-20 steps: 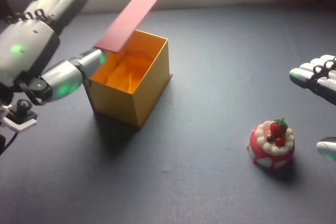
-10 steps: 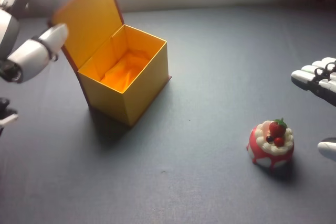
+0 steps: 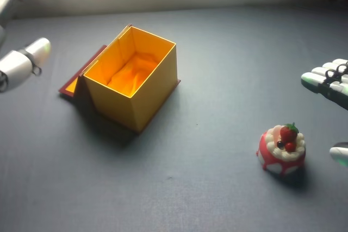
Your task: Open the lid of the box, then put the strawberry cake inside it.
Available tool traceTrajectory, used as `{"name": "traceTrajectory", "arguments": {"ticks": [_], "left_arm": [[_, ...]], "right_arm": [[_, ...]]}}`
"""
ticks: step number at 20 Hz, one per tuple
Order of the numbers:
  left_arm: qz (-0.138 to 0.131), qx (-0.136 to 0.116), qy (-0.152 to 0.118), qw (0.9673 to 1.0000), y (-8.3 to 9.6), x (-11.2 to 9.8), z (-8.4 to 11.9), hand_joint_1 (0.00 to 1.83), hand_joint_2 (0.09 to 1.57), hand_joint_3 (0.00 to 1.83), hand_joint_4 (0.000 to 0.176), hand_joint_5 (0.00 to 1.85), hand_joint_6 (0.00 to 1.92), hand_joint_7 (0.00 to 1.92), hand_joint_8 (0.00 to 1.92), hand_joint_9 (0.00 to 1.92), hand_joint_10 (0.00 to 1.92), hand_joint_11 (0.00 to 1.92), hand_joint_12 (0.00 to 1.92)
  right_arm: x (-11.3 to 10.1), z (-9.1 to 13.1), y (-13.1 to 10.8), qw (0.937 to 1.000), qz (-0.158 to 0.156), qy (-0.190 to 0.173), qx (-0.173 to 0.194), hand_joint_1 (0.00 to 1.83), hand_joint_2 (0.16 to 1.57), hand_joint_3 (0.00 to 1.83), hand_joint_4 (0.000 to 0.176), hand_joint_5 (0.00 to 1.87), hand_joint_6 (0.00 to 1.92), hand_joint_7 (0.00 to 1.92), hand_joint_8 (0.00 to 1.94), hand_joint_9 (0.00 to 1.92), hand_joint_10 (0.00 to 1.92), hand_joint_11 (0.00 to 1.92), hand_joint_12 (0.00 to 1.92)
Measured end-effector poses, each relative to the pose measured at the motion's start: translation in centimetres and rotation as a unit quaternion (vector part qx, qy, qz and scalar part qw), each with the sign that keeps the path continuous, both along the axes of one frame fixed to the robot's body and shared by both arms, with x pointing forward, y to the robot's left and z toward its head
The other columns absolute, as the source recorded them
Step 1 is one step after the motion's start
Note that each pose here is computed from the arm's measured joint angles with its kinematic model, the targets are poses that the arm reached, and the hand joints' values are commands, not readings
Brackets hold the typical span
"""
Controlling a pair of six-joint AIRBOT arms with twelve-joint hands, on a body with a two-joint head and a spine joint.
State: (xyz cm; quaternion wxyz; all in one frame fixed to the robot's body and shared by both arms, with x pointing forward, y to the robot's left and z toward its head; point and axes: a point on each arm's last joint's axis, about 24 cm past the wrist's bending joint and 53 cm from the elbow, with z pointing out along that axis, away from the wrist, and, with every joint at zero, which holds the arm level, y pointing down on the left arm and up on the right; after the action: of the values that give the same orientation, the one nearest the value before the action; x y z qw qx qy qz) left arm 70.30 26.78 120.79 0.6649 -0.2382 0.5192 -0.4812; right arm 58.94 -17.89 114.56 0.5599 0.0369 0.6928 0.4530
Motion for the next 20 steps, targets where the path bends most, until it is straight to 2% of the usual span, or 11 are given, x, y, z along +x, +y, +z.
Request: {"name": "traceTrajectory", "arguments": {"ticks": [1,2,3,4,5,12,15,17,18,19,20], "left_arm": [[-0.016,0.024,-0.004,0.9996,-1.1,-0.7,0.3,0.66,1.33,0.05,0.168,0.0,0.0,0.0,0.0,0.01,0.01,0.0,0.88],[-0.028,0.041,-0.009,0.9987,-1.8,-1.3,0.6,0.66,1.33,0.05,0.168,0.0,0.0,0.0,0.0,0.01,0.01,0.0,0.88],[-0.046,0.068,-0.018,0.9965,-2.8,-2.1,1.0,0.75,1.33,0.0,0.1,0.0,0.0,0.0,0.0,0.0,0.0,0.0,0.8],[-0.058,0.081,-0.021,0.9948,-3.3,-2.5,1.3,0.72,1.31,0.0,0.096,0.0,0.0,0.0,0.0,0.0,0.0,0.0,0.16],[-0.071,0.097,-0.025,0.9925,-3.9,-3.0,1.5,0.67,1.3,0.0,0.104,0.0,0.0,0.0,0.0,0.0,0.0,0.0,0.03],[-0.139,0.176,-0.012,0.9745,-6.7,-6.4,0.1,0.69,1.33,0.0,0.043,0.0,0.0,0.0,0.0,0.0,0.0,0.05,0.03],[-0.142,0.189,-0.008,0.9715,-6.3,-7.2,0.0,0.79,1.29,0.0,0.009,0.0,0.0,0.0,0.0,0.0,0.0,0.0,0.45],[-0.147,0.196,0.003,0.9697,-6.3,-7.6,-0.7,0.68,1.33,0.01,0.005,0.0,0.0,0.0,0.0,0.0,0.0,0.0,0.4],[-0.149,0.195,0.006,0.9694,-6.5,-7.7,-0.8,0.63,1.35,0.01,0.0,0.0,0.0,0.0,0.0,0.0,0.0,0.0,0.39],[-0.154,0.199,0.005,0.9679,-6.7,-8.0,-1.0,0.62,1.35,0.0,0.0,0.0,0.0,0.0,0.0,0.0,0.0,0.0,0.42],[-0.157,0.2,0.004,0.9671,-6.8,-8.1,-1.0,0.62,1.36,0.0,0.0,0.0,0.0,0.0,0.0,0.0,0.0,0.0,0.45]], "right_arm": [[0.0,0.2,0.3,1.0,0.005,-0.001,0.004,0.56,1.27,0.0,0.0,0.0,0.0,0.0,0.0,0.0,0.0,0.0,0.0],[0.1,0.3,0.4,0.9999,0.008,-0.003,0.005,0.56,1.27,0.0,0.0,0.0,0.0,0.0,0.0,0.0,0.0,0.0,0.0],[0.2,0.4,0.7,0.9999,0.014,-0.003,0.002,0.6,1.24,0.0,0.0,0.0,0.0,0.0,0.0,0.0,0.0,0.0,0.0],[0.4,0.4,0.9,0.9999,0.017,0.0,0.001,0.64,1.22,0.0,0.0,0.0,0.0,0.0,0.0,0.0,0.0,0.0,0.0],[0.7,0.4,1.3,0.9997,0.024,0.0,-0.001,0.69,1.2,0.0,0.0,0.0,0.0,0.0,0.0,0.0,0.0,0.0,0.0],[2.0,-2.9,4.5,0.9967,0.061,0.046,-0.031,0.78,1.09,0.0,0.0,0.0,0.0,0.0,0.0,0.07,0.02,0.0,0.53],[2.7,-3.8,5.5,0.9957,0.064,0.055,-0.038,0.89,1.08,0.0,0.0,0.03,0.01,0.03,0.01,0.09,0.03,0.0,0.59],[3.5,-4.6,6.0,0.9949,0.063,0.064,-0.046,0.98,1.08,0.0,0.0,0.12,0.02,0.19,0.02,0.2,0.09,0.0,1.07],[3.8,-4.8,6.3,0.9946,0.063,0.067,-0.047,1.07,1.13,0.0,0.0,0.35,0.11,0.5,0.1,0.35,0.34,0.0,1.4],[4.0,-5.3,6.6,0.994,0.064,0.073,-0.051,1.2,1.15,0.01,0.0,0.75,0.84,0.85,1.04,0.78,1.08,0.58,1.68],[4.3,-5.2,6.8,0.9937,0.065,0.073,-0.054,1.23,1.19,0.01,0.0,0.79,0.97,0.87,1.38,0.98,1.45,0.89,1.8]]}}
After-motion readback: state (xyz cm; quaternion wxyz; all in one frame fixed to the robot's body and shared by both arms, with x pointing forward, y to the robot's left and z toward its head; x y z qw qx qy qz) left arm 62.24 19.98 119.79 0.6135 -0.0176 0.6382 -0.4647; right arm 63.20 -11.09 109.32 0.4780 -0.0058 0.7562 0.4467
